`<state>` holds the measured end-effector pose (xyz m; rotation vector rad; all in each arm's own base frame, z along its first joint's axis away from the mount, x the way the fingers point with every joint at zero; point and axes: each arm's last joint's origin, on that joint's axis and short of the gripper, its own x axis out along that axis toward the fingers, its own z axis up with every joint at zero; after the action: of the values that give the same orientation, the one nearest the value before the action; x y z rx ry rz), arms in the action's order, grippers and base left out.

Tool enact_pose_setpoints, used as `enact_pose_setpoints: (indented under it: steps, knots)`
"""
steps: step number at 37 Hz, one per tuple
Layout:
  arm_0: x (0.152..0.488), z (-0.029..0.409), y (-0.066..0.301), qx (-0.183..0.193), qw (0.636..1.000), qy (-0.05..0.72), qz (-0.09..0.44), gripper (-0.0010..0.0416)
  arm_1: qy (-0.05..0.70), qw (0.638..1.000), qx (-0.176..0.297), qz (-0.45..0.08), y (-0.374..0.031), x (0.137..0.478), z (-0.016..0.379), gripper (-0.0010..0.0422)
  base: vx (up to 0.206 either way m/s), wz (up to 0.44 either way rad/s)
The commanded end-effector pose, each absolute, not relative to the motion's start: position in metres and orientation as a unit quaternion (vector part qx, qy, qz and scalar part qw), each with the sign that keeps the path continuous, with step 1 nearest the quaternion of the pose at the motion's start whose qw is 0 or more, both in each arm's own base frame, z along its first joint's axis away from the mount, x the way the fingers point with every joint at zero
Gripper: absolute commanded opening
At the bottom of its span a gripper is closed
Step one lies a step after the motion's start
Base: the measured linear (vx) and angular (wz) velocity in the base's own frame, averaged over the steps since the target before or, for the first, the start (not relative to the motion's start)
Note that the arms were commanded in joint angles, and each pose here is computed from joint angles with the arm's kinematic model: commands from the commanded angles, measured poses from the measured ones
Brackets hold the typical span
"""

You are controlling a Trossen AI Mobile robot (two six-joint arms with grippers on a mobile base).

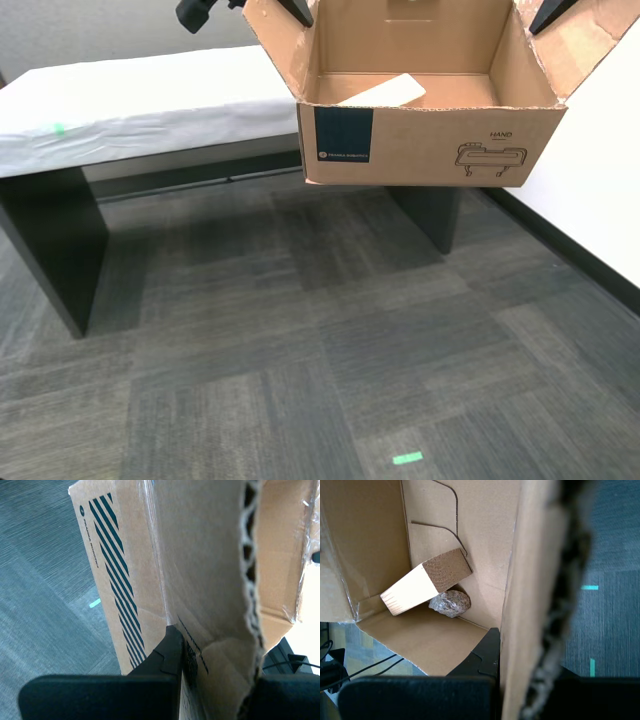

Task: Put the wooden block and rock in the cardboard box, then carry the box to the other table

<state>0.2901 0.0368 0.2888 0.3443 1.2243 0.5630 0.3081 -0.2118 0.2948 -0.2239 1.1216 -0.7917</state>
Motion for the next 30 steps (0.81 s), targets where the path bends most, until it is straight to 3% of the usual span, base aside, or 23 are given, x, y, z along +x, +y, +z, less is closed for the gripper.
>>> enact_pose_setpoints:
  steps: [1,30]
  knots:
    - [0.2900,0.2900,0.0385,0.165,0.765,0.559,0.275,-0.0001,0.522,0.758,-0.110,-0.376,-0.2132,0.3062,0.2957,-0.0001,0.123,0.201]
    - [0.2915,0.2905,0.0386,0.163,0.769,0.552,0.277,-0.0001,0.487,0.769,-0.079,-0.406,-0.2157,0.3084,0.2978,-0.0001,0.117,0.099]
